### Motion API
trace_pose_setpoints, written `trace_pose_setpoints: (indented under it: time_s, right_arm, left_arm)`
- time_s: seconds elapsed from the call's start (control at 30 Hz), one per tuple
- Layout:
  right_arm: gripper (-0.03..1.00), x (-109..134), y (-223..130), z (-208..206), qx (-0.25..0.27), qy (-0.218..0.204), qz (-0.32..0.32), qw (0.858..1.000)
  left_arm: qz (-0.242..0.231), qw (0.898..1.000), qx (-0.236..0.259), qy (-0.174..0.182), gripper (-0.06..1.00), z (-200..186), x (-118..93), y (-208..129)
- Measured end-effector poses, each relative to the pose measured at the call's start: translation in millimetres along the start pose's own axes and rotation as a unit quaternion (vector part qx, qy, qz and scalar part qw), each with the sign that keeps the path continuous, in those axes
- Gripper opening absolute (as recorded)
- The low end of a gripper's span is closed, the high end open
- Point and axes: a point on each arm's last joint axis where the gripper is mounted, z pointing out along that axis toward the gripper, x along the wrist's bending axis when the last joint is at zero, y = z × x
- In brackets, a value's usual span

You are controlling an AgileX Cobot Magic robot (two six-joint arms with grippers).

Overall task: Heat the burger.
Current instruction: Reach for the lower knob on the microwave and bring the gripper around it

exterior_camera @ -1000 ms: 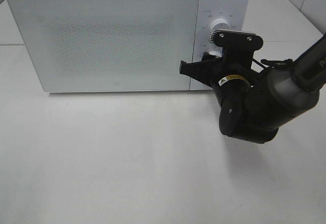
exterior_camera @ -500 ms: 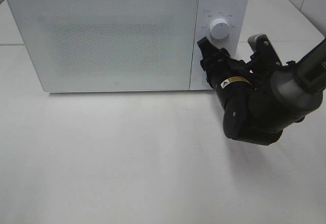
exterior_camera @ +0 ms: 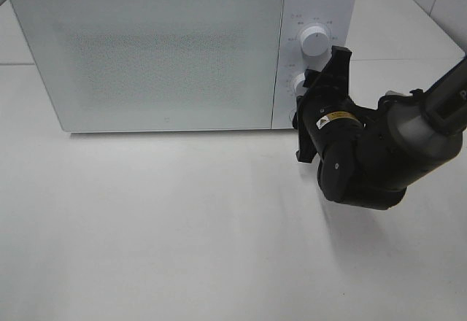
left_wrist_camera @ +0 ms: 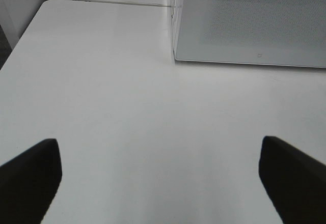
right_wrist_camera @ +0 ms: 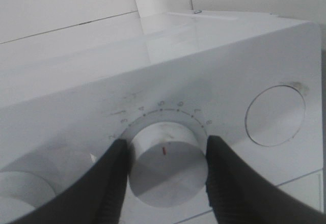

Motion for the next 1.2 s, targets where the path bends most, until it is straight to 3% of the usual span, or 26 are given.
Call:
trace_pose_setpoints:
  time_s: [0.73, 1.2]
  right_arm:
    - [0.44, 0.0, 0.4, 0.0, -0.002, 0.0, 0.022, 1.0]
    - [0.45, 0.0, 1.7, -0.3, -0.014, 0.0, -0.006, 1.0]
  left_arm:
    - [0.0, 1.0, 0.0, 0.0, 0.97, 0.0, 0.0, 0.0]
    - [0.0, 1.0, 0.0, 0.0, 0.97, 0.0, 0.0, 0.0]
